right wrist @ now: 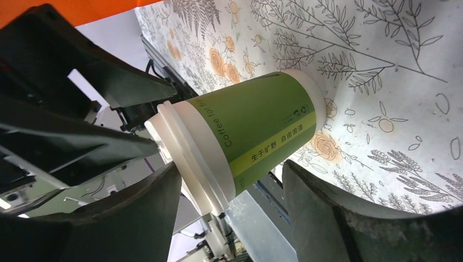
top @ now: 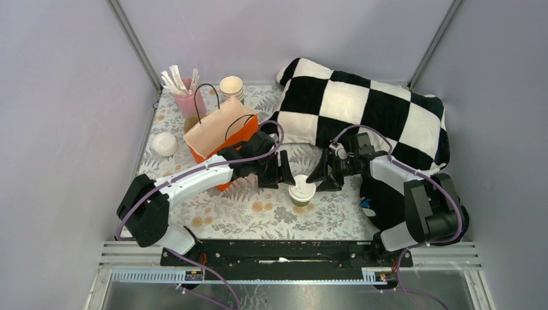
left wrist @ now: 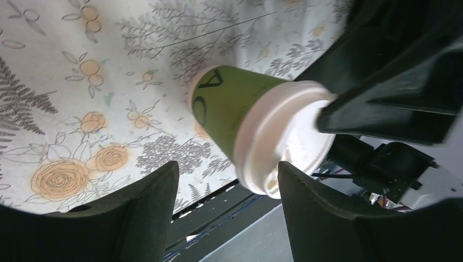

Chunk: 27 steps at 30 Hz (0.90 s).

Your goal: Pack the takeout coffee

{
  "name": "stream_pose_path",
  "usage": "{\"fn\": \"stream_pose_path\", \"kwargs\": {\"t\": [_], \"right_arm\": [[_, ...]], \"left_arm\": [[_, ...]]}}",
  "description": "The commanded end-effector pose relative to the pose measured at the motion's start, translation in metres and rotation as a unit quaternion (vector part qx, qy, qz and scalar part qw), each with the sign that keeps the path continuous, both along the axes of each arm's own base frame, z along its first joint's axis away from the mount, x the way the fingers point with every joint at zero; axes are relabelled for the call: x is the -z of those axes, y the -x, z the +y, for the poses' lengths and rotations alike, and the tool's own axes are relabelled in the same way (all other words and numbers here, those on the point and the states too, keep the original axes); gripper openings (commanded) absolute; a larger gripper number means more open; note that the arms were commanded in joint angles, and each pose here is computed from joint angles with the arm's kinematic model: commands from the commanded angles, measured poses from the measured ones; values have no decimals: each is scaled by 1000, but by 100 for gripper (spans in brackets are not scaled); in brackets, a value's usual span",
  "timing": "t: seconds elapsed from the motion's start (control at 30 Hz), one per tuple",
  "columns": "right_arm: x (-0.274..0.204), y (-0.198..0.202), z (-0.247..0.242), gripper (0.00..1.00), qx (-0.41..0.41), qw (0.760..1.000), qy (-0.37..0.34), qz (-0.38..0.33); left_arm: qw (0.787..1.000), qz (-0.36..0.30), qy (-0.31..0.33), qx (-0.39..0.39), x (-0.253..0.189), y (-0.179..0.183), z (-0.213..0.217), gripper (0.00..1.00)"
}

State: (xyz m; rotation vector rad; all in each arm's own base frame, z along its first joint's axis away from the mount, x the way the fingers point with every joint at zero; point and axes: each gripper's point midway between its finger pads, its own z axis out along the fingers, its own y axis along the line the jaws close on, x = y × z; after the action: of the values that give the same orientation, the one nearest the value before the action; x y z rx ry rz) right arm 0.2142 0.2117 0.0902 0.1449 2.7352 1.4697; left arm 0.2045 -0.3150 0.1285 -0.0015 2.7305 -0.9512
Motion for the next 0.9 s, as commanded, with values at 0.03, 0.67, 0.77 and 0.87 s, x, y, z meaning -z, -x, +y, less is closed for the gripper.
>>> {"fn": "stream_pose_path", "kwargs": {"t": [0.03, 0.67, 0.77, 0.87], "right_arm": [[0, -7, -9, 73, 11, 998, 52, -36], [-72, 20, -5, 100, -170, 890, 381, -185], [-74, 20, 10, 100, -177, 879, 396, -199], [-74, 18, 20, 100, -181, 873, 401, -209]], "left_arm": [[1000, -10, -23, 6, 14, -1, 8, 68], [970, -210, 120, -5, -187, 15, 40, 89], [960, -244, 136, -20, -211, 22, 55, 90], [957, -255, 135, -27, -218, 24, 63, 90]]}}
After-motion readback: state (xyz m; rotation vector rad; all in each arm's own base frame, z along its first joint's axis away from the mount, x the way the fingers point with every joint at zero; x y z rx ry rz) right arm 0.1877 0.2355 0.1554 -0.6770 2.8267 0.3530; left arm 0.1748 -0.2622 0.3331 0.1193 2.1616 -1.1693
